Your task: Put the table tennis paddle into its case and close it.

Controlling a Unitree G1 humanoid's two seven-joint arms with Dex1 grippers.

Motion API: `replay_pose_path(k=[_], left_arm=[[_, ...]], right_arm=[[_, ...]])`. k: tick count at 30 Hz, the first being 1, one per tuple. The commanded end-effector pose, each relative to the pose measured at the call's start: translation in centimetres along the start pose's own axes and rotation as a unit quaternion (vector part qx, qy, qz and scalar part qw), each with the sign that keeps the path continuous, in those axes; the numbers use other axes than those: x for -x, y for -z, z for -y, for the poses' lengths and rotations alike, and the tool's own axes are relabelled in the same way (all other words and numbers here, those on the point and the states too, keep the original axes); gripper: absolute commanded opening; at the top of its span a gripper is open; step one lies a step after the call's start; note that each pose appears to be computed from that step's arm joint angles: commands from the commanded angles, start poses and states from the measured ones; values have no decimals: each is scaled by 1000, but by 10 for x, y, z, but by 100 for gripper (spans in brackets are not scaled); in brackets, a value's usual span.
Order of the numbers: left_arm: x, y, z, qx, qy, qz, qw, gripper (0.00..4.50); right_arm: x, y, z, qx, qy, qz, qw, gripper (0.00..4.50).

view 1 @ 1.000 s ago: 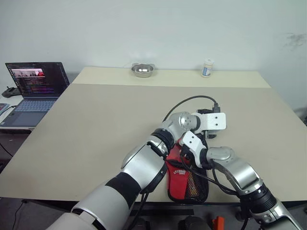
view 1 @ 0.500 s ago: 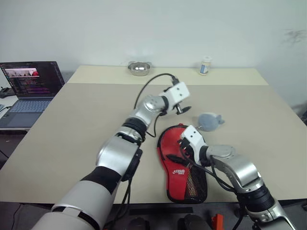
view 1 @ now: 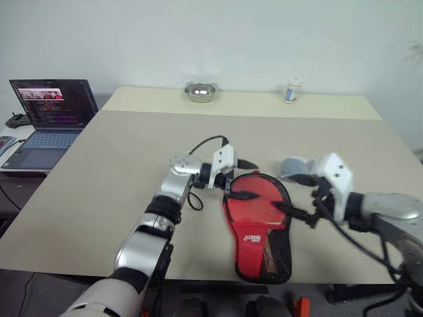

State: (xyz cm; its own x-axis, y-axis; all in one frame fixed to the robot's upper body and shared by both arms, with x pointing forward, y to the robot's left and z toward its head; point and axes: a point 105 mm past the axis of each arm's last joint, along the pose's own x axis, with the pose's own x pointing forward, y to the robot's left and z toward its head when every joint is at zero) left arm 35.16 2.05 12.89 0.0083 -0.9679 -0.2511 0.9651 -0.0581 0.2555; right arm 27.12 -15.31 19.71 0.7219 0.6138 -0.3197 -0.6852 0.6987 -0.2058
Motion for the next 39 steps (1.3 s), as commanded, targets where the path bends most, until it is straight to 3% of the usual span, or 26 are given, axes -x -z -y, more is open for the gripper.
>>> replay_pose_path(k=[1, 4, 7, 16, 23, 26, 35, 39], left_arm=[[-12, -6, 4, -3, 9, 6, 1000, 447], [-18, 13, 7, 3, 2, -23, 1000, 447], [-25, 29, 7, 9, -16, -45, 999, 447], [-32, 40, 13, 10, -18, -53, 998, 447], [-31, 43, 15, 8, -17, -57, 998, 447], [-30, 46, 17, 9, -15, -60, 998, 450], [-31, 55, 21, 9, -12, -76, 997, 450], [-32, 63, 26, 15, -11, -84, 996, 450]], right_arm=[[5, -7, 30, -2, 71, 23, 997, 450], [-2, -9, 58, -17, 121, 34, 992, 450], [-19, -7, 73, -22, 122, 34, 992, 450], [-64, 20, 105, -87, 121, 21, 989, 450], [-81, 43, 113, -104, 129, -8, 986, 450], [-82, 45, 116, -109, 140, -10, 984, 386], [-86, 42, 110, -97, 141, -14, 985, 95], [-75, 42, 109, -87, 150, -22, 985, 33]])
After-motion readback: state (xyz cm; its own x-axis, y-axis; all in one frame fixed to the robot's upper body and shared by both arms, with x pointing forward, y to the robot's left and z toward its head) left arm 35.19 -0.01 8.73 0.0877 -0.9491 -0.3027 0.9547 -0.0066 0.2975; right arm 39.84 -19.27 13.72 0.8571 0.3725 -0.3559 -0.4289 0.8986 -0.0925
